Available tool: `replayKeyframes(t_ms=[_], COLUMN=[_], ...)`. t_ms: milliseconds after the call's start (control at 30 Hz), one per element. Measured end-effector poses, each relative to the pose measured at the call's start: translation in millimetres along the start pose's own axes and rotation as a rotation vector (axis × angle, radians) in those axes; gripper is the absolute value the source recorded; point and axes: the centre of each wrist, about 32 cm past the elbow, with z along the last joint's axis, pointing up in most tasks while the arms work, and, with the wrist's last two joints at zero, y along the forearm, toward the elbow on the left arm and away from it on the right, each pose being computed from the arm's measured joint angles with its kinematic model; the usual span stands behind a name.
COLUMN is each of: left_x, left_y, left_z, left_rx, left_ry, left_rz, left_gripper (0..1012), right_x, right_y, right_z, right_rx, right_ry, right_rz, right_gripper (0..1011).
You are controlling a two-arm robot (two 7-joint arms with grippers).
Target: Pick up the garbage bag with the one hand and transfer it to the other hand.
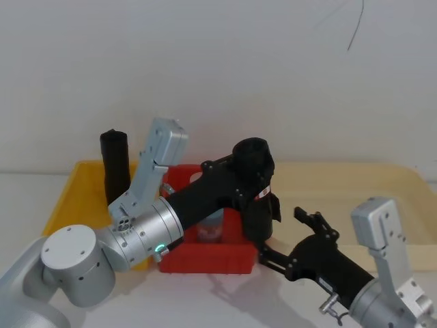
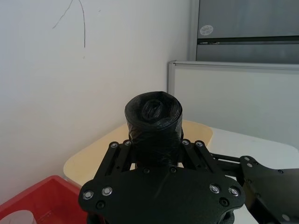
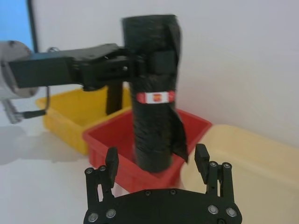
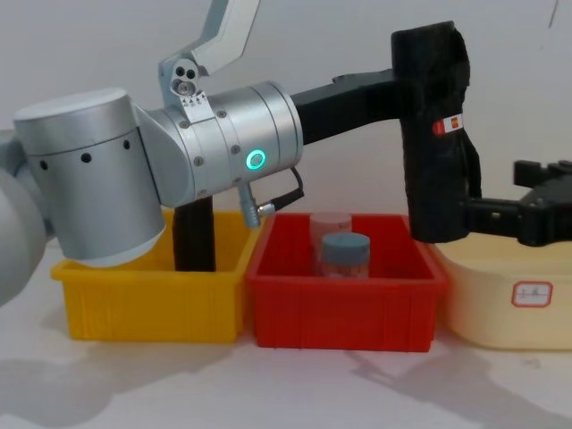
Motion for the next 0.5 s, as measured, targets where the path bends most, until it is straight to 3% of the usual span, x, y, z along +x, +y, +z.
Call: replayKeyframes(t_ms=[500], left_x=[0.1], left_y=[-0.2], left_z=[0.0], left_rx=[0.001], left_ry=[0.000], left_rz=[0.001], left_gripper=[381], right_x=[3.6], right_y=[22.5], right_z=[6.7], right_rx=[0.028], right_ry=[-0.025], right_rz=[0.120], right_gripper=[1001])
